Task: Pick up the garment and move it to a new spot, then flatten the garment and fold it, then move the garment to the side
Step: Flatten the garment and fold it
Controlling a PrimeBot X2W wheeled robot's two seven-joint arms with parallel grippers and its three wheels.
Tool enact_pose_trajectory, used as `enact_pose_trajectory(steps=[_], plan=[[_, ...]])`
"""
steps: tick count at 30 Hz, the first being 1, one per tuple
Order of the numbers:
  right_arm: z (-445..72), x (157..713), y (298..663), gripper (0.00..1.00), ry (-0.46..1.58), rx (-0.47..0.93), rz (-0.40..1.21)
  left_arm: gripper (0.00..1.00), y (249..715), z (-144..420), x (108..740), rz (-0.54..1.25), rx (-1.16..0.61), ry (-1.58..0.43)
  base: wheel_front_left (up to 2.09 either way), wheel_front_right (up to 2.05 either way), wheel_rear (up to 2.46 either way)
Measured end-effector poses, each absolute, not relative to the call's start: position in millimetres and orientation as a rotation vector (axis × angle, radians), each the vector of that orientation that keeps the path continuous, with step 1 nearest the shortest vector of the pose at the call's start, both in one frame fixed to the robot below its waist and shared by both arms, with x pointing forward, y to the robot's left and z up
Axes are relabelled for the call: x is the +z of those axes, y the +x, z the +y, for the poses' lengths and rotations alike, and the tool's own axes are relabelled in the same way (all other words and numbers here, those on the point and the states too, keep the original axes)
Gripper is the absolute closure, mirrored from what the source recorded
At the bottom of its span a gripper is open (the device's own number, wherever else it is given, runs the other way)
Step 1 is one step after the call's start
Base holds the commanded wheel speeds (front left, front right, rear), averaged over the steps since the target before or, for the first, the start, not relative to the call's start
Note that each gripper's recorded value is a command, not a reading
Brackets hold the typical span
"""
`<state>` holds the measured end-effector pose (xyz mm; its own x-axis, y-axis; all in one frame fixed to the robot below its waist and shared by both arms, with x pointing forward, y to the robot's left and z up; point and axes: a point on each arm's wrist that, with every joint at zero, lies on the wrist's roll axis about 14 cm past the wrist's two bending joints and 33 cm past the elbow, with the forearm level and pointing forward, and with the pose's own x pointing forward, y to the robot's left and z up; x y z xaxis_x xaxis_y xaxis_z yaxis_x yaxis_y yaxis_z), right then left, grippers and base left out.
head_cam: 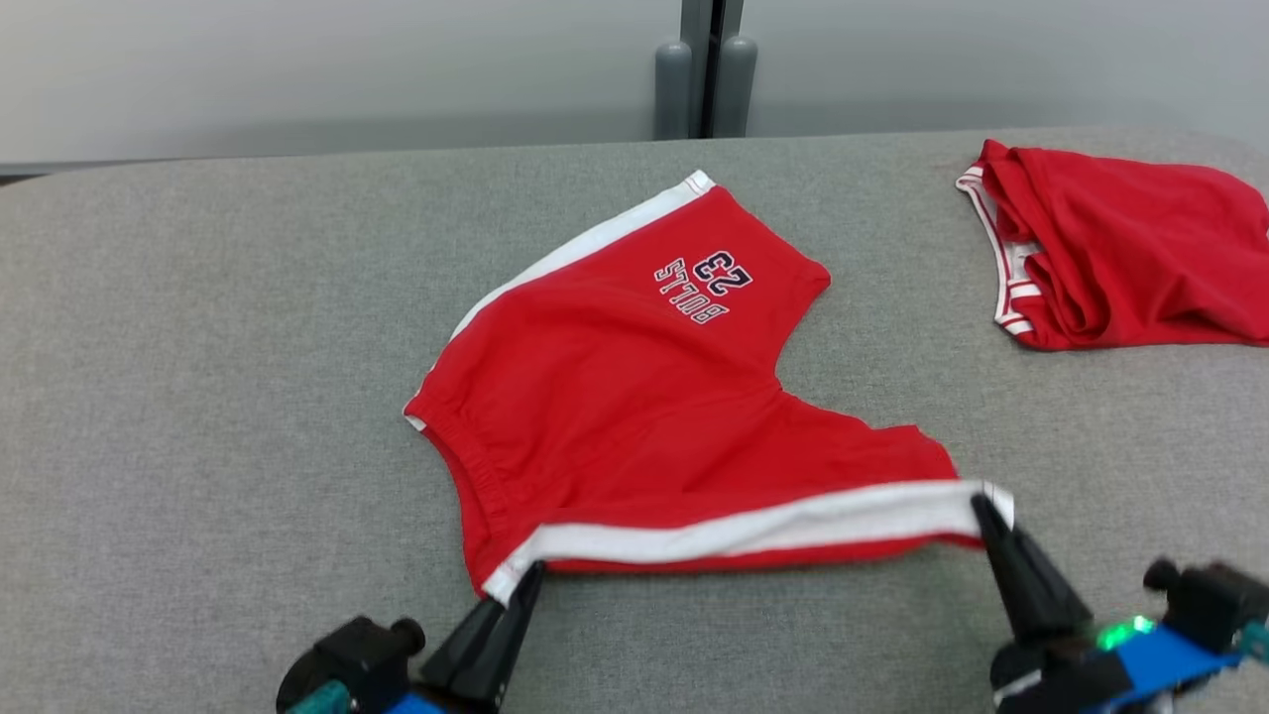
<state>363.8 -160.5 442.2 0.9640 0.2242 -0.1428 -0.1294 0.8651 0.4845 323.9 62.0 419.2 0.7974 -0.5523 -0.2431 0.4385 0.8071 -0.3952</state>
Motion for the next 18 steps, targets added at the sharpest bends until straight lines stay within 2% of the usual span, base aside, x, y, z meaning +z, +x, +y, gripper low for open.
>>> enact_pose_trajectory(steps=[10, 18], plan=[[-140, 503, 475, 1.00, 0.331, 0.330, 0.012, 1.00, 388, 66, 447, 0.234, -0.554, -0.321, 0.00, 0.00, 0.00], [-114, 504, 568, 1.00, 0.229, 0.379, 0.034, 1.00, 441, 83, 440, 0.215, -0.491, -0.330, 0.00, 0.00, 0.00]])
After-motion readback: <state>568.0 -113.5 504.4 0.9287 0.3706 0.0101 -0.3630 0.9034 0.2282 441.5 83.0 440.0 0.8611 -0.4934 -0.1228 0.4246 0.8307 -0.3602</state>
